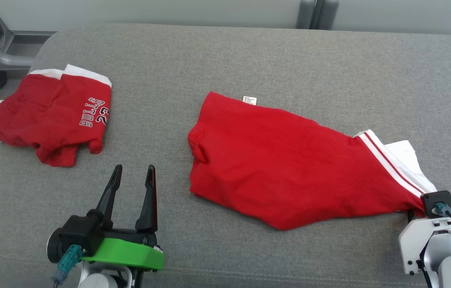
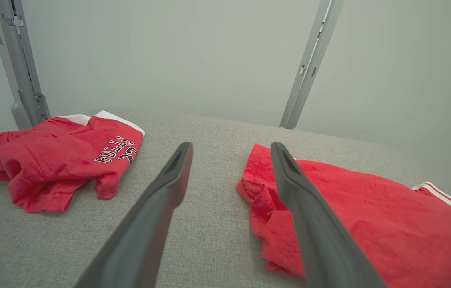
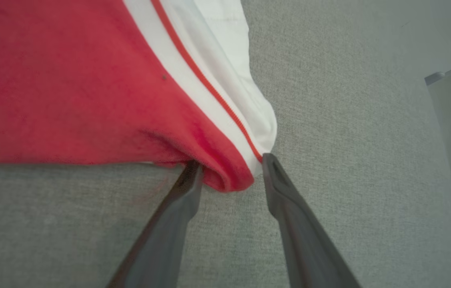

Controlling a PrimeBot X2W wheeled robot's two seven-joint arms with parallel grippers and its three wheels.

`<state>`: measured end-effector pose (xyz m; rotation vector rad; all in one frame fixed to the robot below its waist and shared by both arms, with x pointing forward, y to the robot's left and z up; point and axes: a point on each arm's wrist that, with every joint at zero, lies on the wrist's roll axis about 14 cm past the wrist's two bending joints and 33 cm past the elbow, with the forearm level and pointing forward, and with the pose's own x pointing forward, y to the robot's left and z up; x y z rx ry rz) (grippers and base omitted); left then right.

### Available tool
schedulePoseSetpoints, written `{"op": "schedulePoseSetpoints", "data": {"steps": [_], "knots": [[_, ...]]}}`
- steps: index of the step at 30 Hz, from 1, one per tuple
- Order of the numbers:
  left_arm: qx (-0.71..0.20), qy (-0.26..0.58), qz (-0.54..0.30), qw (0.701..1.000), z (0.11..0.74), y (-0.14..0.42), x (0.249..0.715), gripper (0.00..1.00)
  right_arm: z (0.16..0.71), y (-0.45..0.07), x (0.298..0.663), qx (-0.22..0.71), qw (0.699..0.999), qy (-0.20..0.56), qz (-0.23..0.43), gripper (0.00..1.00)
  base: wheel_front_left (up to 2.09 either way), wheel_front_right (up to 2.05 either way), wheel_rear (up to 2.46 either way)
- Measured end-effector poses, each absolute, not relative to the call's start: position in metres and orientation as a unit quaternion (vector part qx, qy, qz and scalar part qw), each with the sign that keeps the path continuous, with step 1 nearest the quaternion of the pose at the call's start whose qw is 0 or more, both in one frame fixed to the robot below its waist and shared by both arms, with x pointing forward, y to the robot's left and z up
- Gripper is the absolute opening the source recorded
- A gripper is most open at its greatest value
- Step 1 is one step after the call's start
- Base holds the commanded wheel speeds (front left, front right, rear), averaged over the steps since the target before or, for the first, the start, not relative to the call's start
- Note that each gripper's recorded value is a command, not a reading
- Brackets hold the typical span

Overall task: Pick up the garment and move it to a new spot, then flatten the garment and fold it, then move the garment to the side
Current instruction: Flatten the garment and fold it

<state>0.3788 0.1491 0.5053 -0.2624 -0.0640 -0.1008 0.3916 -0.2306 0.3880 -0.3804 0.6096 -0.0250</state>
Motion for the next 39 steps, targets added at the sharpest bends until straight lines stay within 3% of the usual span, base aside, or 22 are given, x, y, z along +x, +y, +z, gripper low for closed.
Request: {"op": "schedulePoseSetpoints", "data": {"steps": [6,18,28,39], "knots": [[-0.128,-0.025,-0.059,0.990,0.505,0.145,0.376,1.00,0.398,-0.223,0.391,-0.149,0.949,0.279,-0.011,1.00,0.00,0.00,0.00],[-0.124,-0.016,-0.053,0.991,0.502,0.150,0.370,1.00,0.478,-0.198,0.403,-0.016,0.996,0.088,0.009,1.00,0.00,0.00,0.00],[-0.124,-0.021,-0.042,0.991,0.505,0.155,0.363,1.00,0.532,-0.167,0.402,0.040,0.997,-0.038,0.053,1.00,0.00,0.00,0.00],[-0.114,0.001,-0.042,0.993,0.496,0.157,0.359,1.00,0.539,-0.143,0.391,0.047,0.993,-0.059,0.087,1.00,0.00,0.00,0.00]]}}
